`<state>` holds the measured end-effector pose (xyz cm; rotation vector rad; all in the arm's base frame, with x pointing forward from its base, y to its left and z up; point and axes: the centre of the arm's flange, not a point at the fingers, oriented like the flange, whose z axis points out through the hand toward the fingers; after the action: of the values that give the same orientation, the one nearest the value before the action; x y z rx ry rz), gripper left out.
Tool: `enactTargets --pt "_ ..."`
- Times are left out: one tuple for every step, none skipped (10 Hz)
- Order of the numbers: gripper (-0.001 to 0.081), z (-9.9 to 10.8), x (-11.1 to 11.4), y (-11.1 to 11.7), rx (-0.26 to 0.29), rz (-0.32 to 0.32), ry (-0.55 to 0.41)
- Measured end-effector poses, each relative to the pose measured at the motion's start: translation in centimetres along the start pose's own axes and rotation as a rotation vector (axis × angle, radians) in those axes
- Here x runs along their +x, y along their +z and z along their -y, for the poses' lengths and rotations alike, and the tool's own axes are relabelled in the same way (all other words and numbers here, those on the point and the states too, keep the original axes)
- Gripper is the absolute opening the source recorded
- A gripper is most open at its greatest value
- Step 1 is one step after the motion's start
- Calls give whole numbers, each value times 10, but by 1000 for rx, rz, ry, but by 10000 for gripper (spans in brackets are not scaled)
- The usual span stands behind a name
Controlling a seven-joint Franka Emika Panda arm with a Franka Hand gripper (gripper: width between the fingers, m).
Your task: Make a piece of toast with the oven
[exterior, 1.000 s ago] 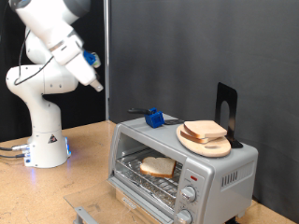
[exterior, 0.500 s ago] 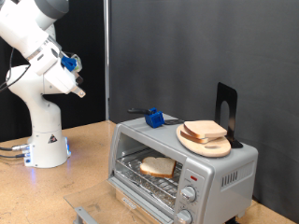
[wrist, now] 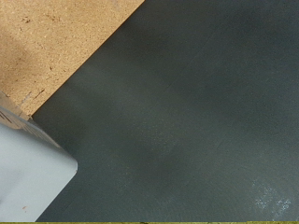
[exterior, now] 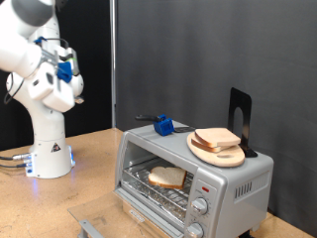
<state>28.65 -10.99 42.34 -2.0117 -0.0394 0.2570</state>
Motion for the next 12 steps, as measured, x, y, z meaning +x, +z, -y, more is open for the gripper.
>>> enactTargets --pt "806 1 1 1 -14 -7 -26" --pt "806 3 1 2 -10 -12 -31" --pt "806 4 1 1 10 -40 -19" --pt "806 -1 2 -5 27 -107 0" --pt "806 -10 2 -14 36 -181 32" --pt "806 -22 1 -25 40 -247 70" --pt "806 -35 -1 -35 48 -300 110" --pt "806 -48 -2 -45 58 -348 140" --pt "806 -60 -2 -56 68 -396 167" --pt "806 -71 -2 -65 83 -430 191" --pt "806 -80 -1 -75 100 -444 212" --pt "806 -87 2 -82 109 -432 220"
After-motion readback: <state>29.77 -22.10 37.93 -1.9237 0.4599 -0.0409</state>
